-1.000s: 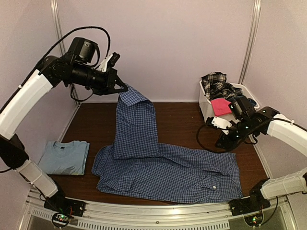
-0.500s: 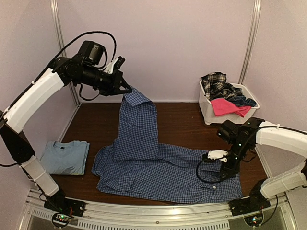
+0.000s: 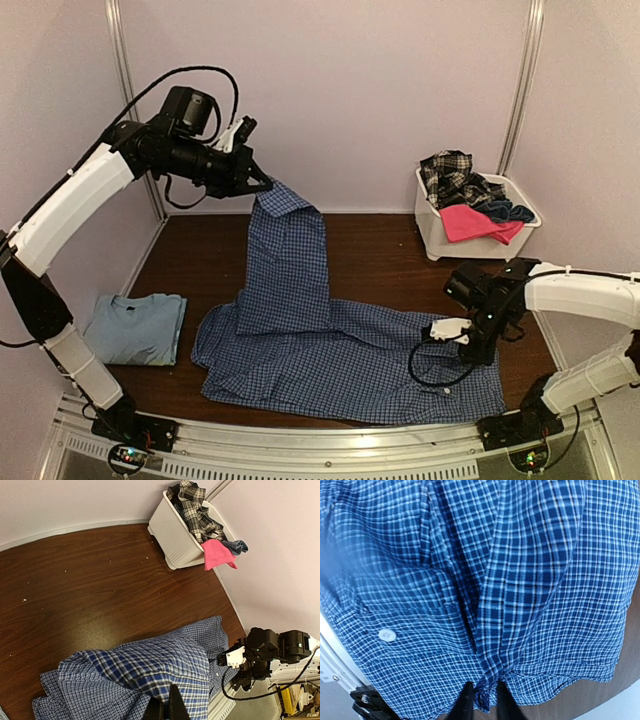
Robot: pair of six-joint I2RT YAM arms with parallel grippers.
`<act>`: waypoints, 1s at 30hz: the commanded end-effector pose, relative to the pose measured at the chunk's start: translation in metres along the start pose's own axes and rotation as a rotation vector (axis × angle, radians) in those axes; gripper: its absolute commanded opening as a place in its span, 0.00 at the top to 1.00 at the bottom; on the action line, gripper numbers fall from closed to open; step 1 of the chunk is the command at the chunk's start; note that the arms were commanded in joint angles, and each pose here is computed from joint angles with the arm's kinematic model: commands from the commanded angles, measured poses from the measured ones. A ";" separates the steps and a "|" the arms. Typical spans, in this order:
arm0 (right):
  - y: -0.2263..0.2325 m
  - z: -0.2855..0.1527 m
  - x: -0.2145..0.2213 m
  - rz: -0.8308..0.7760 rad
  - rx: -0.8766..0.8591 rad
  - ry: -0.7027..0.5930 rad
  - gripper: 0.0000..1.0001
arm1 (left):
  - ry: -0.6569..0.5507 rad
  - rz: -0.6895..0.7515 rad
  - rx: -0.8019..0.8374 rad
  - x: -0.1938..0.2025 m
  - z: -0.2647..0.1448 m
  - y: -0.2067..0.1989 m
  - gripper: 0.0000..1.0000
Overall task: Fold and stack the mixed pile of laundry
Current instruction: Fold the 1/3-folded shirt at the center of the board.
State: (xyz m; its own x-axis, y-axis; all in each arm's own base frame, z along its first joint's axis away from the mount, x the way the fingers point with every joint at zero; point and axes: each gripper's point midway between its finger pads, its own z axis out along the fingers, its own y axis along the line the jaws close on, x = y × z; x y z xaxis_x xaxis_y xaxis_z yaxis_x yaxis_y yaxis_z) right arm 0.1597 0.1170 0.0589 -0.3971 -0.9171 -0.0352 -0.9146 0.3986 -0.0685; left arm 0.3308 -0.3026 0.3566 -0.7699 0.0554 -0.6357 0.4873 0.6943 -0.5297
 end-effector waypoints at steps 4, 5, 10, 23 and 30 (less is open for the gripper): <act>-0.041 -0.007 0.001 -0.001 0.205 0.076 1.00 | -0.099 0.002 0.051 -0.026 -0.015 0.000 1.00; -0.055 -0.013 0.001 0.011 0.266 0.095 1.00 | -0.111 -0.002 0.051 -0.030 -0.017 0.001 1.00; -0.136 -0.051 -0.006 0.135 0.529 0.073 1.00 | -0.173 0.023 0.045 -0.064 -0.024 -0.001 1.00; -0.260 -0.116 -0.028 0.227 0.911 0.002 1.00 | -0.299 0.133 0.052 -0.116 -0.033 -0.019 1.00; -0.237 -0.086 -0.042 0.134 0.799 -0.043 1.00 | -0.231 0.171 0.104 -0.090 -0.029 -0.028 1.00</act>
State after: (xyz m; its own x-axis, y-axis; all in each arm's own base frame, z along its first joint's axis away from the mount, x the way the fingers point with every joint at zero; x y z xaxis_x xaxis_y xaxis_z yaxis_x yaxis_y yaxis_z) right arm 0.3933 0.0470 0.1780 -0.5325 -0.8348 -0.1402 -0.4616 0.4252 -0.7785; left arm 0.3912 -0.3013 0.4326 -0.6144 -0.0356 -0.7882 0.5769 0.6612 -0.4796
